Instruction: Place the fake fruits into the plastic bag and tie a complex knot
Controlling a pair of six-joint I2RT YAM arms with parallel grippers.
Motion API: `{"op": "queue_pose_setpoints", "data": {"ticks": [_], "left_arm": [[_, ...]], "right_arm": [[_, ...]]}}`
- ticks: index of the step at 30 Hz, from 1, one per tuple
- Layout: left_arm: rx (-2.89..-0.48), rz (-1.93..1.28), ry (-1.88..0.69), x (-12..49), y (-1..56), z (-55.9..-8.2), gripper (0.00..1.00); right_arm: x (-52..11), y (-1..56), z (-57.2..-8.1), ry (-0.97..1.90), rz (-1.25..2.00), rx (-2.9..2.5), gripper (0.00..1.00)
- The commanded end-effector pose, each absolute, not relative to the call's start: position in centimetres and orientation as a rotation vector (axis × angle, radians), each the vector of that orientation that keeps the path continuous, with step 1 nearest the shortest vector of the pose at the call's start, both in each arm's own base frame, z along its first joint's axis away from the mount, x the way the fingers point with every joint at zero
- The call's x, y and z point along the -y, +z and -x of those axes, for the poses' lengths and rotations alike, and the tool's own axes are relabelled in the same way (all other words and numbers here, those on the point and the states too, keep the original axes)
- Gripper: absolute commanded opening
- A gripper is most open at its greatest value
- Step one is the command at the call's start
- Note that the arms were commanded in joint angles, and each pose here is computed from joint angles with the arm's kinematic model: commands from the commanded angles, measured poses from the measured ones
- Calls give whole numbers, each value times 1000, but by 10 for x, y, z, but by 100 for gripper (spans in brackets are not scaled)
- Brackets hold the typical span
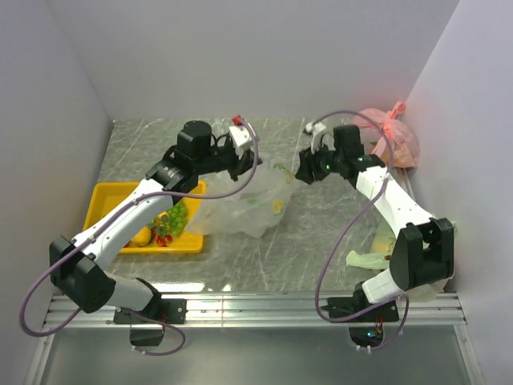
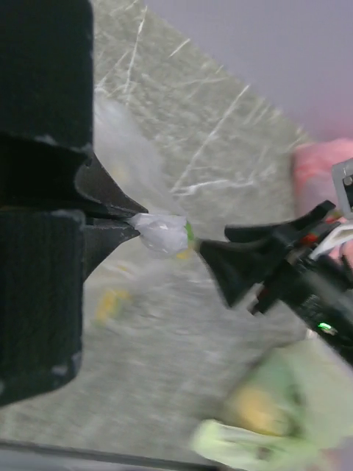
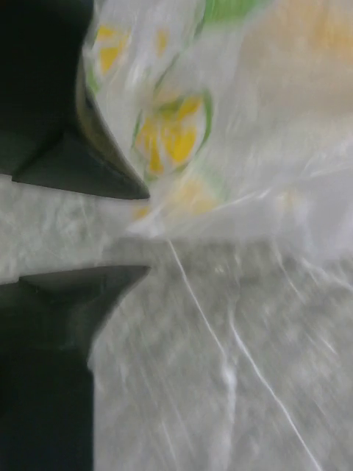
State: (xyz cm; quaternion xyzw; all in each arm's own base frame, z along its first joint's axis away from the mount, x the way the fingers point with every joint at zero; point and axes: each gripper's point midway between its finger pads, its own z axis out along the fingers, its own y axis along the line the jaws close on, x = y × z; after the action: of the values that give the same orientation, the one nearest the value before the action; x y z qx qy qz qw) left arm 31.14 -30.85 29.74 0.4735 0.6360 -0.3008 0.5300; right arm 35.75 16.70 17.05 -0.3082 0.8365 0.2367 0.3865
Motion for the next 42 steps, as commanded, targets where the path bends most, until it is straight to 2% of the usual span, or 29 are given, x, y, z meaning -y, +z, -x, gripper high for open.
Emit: {"op": "queue_pose_setpoints", "data": {"ticks": [1, 2, 3, 4, 5, 6, 14, 18, 20, 22, 23, 31, 38, 42], "left_arm": [[-1669, -800, -790, 319, 320, -328, 0], [-1727, -660, -795, 319, 328, -339, 0], [-1808, -511, -681, 312, 323, -365, 0], [-1889, -489, -688, 314, 301, -365, 0], [-1902, -331, -661, 309, 318, -381, 0], [-1949, -249, -618, 307, 307, -394, 0], [-1885, 74, -700, 310, 344, -419, 0], [-1894, 67, -755, 323, 342, -421, 0], [-1907, 67, -766, 325, 339, -421, 0], [-1918, 60, -778, 328, 334, -419, 0], [-1924, 56, -794, 329, 333, -417, 0], [-1904, -72, -883, 335, 334, -393, 0], [-1871, -206, -926, 335, 331, -371, 0], [-1873, -249, -916, 329, 325, -369, 0]], "right_arm": [[-160, 258, -395, 545, 577, -1986, 64], [-156, 266, -394, 548, 535, -1987, 75], [-152, 280, -391, 562, 480, -1978, 82], [-148, 283, -389, 564, 450, -1979, 83], [-143, 287, -388, 552, 416, -1976, 86], [-140, 284, -384, 569, 364, -1991, 88], [-135, 271, -343, 738, 220, -2066, 91], [-147, 261, -333, 829, 143, -2058, 95], [-147, 249, -339, 776, 117, -2085, 96], [-158, 231, -345, 692, 161, -2138, 96], [-147, 223, -355, 557, 147, -2148, 96], [-139, 174, -397, 206, 296, -2133, 95], [-155, 169, -398, 341, 358, -2135, 90], [-155, 203, -382, 483, 462, -2072, 92]]}}
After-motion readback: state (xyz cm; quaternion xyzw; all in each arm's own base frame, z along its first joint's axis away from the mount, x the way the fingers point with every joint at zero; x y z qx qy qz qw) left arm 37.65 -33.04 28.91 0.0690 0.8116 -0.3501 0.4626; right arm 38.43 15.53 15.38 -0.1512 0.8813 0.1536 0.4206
